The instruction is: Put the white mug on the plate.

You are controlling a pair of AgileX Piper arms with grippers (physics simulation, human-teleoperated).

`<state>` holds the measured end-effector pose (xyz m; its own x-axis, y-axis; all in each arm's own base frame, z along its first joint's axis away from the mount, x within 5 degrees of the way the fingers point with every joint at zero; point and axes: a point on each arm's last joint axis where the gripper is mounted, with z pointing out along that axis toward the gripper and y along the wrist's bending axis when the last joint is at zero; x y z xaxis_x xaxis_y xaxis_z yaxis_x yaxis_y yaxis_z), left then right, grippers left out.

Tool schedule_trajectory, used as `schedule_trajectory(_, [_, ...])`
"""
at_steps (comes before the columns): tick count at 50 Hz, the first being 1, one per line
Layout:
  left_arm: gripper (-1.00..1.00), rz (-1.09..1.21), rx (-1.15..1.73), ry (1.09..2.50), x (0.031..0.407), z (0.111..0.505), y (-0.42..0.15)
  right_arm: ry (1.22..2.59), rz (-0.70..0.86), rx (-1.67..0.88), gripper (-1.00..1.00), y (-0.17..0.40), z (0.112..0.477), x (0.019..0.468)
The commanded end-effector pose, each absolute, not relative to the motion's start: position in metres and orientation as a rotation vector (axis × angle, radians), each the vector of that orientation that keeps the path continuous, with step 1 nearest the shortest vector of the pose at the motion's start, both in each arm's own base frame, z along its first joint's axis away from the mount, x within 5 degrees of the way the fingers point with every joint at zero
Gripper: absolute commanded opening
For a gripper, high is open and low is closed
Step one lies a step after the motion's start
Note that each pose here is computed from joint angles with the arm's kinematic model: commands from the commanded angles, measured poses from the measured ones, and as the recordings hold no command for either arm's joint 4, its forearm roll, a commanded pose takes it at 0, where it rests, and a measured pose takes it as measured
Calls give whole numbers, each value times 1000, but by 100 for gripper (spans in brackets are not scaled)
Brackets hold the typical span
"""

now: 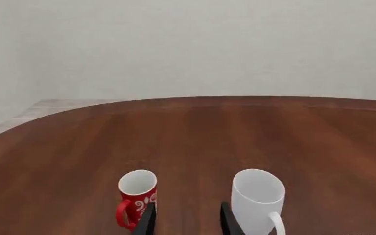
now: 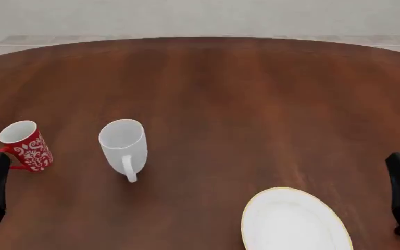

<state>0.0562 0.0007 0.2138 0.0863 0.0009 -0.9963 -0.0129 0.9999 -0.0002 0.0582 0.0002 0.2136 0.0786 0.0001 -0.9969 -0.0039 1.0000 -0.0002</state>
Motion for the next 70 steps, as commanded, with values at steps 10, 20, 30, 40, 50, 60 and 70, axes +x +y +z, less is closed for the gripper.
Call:
schedule_trajectory(10, [100, -1, -1, 1483, 56, 215, 0, 1485, 0, 0, 100, 0, 215, 57])
schedule_trajectory(20, [100, -3, -4, 1484, 56, 214, 0, 1485, 0, 0, 100, 0, 215, 57])
schedule_trajectory(30, [100, -3, -4, 1485, 56, 214, 0, 1486, 2, 1, 100, 0, 215, 57])
schedule_trajectory(40, [100, -2, -2, 1484, 56, 215, 0, 1538, 53, -96, 100, 6, 250, 68])
schedule_trajectory(50, [100, -2, -2, 1484, 56, 216, 0, 1601, 133, -190, 100, 17, 288, 80])
schedule_trajectory(60, [100, 2, 1, 1480, 56, 216, 0, 1692, 251, -286, 100, 35, 309, 99])
schedule_trajectory(70, [100, 2, 2, 1479, 56, 214, 0, 1787, 362, -410, 100, 63, 320, 120])
